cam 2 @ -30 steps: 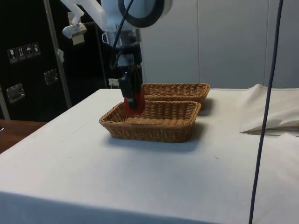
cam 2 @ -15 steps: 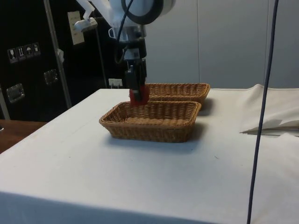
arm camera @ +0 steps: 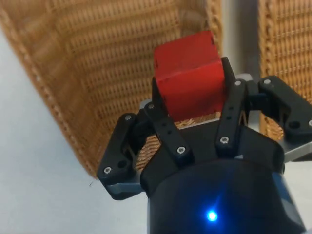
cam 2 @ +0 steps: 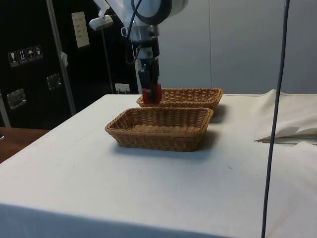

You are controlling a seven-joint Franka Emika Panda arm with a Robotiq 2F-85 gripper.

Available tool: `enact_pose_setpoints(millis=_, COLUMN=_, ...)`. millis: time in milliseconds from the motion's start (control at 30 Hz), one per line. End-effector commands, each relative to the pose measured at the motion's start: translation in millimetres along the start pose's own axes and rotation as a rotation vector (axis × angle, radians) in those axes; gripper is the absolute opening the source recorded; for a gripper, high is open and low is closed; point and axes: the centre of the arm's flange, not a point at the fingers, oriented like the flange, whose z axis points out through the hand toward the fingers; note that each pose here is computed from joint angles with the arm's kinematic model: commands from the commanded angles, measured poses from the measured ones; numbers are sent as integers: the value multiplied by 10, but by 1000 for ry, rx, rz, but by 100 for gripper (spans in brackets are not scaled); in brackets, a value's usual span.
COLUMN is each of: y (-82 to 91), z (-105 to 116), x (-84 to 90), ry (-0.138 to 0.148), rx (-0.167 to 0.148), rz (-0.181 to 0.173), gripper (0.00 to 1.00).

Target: Pick up the red cube and place it into the right basket.

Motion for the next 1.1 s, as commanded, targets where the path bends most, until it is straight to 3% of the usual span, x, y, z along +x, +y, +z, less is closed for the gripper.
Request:
enact_pose_setpoints(millis=0, y=40, z=0, x=6, ry=3, rx=7, rz=-1, gripper=3)
enact_pose_setpoints(millis=400, y=459, z=56, x=-27, ry=-1, rx=-2, rz=3, gripper=3)
enact_pose_setpoints(millis=433, y=426, z=48, x=-26, ry=-2, rx=-10, rz=5, gripper=3)
enact_pose_setpoints(millis=667, y=756, z=134, x=-54, ry=-4, rx=-1, rz=6, gripper=3)
enact_pose_setpoints(millis=700, y=732, z=132, x=-56, ry=-6, rx=-9, rz=8, gripper=3)
enact_pose_setpoints(millis=1067, y=1120, z=217, x=-85, ry=-4, rx=-5, rz=12, gripper=3)
